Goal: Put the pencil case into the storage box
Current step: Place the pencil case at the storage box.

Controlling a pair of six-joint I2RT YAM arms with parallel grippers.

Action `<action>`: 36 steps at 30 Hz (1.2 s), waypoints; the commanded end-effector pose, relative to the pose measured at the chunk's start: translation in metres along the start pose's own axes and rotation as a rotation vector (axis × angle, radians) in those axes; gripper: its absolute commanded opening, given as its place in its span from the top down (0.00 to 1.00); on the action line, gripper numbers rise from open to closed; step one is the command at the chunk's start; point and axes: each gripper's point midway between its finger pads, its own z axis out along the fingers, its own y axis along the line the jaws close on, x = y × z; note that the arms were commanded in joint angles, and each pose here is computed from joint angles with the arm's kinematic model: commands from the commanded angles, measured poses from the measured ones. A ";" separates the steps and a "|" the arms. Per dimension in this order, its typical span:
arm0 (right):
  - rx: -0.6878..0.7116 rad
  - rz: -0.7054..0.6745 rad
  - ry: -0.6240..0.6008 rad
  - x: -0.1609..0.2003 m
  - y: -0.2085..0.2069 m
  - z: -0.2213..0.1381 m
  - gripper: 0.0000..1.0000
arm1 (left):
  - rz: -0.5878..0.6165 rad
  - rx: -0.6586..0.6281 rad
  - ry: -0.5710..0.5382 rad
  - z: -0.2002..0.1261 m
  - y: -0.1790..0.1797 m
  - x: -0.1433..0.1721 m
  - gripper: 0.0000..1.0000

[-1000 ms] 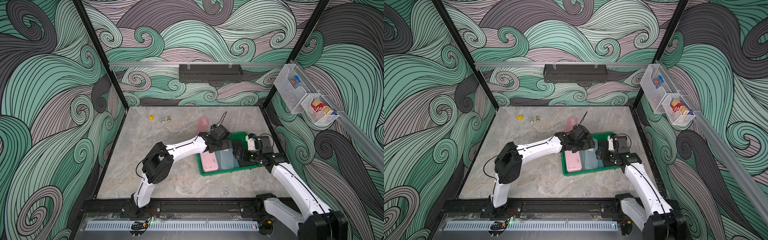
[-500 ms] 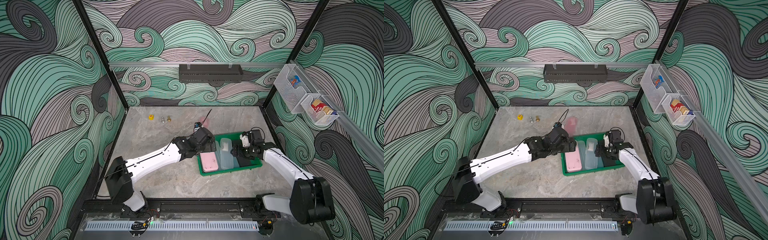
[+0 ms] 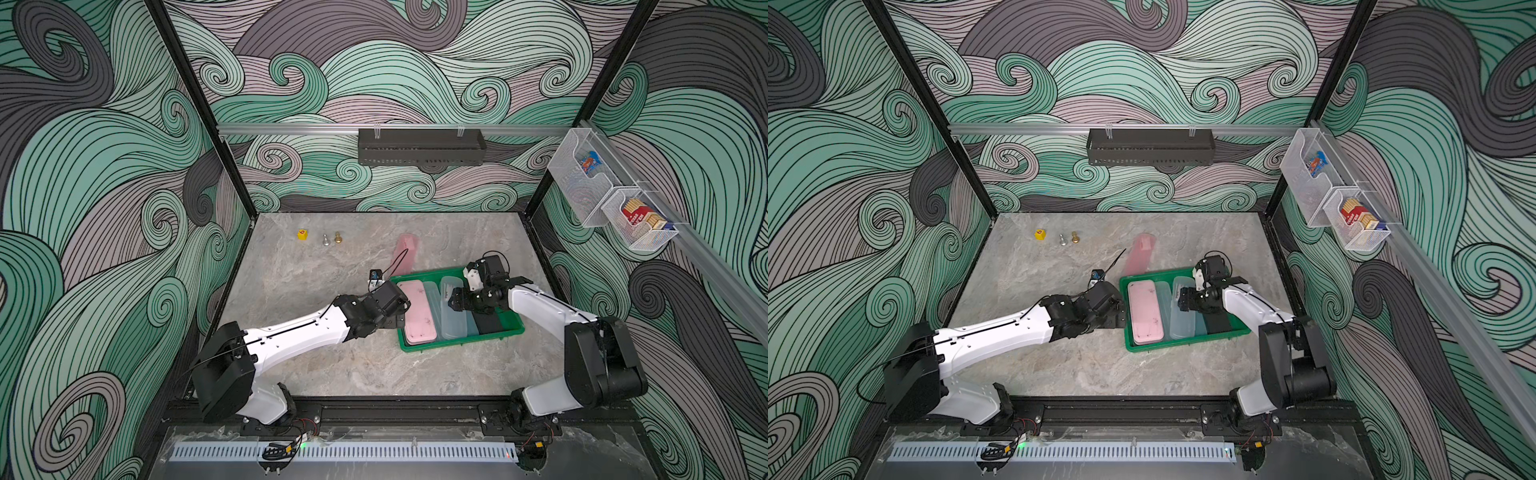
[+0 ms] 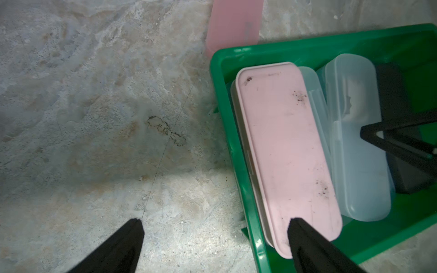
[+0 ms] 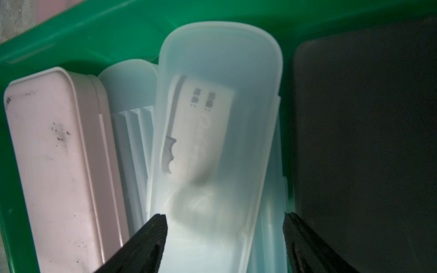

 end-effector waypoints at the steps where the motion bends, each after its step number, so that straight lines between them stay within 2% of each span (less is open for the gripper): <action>1: -0.001 -0.021 -0.015 -0.007 0.009 0.001 0.26 | -0.012 -0.012 0.033 0.012 0.000 0.006 0.01; 7: -0.002 -0.064 0.003 -0.003 0.024 0.007 0.26 | -0.016 -0.018 0.088 0.025 0.000 0.020 0.01; 16: -0.025 -0.099 -0.019 -0.014 0.040 0.003 0.26 | -0.029 -0.011 0.088 0.027 0.006 0.023 0.01; 27: -0.021 -0.126 0.030 -0.009 0.053 0.020 0.27 | -0.033 -0.018 0.094 0.028 0.016 0.029 0.01; 31: 0.036 -0.101 -0.022 -0.015 0.038 0.009 0.26 | -0.043 -0.016 0.089 0.025 0.021 0.028 0.01; 36: 0.058 -0.063 -0.110 -0.030 0.018 -0.028 0.21 | -0.041 -0.016 0.075 0.016 0.030 0.023 0.01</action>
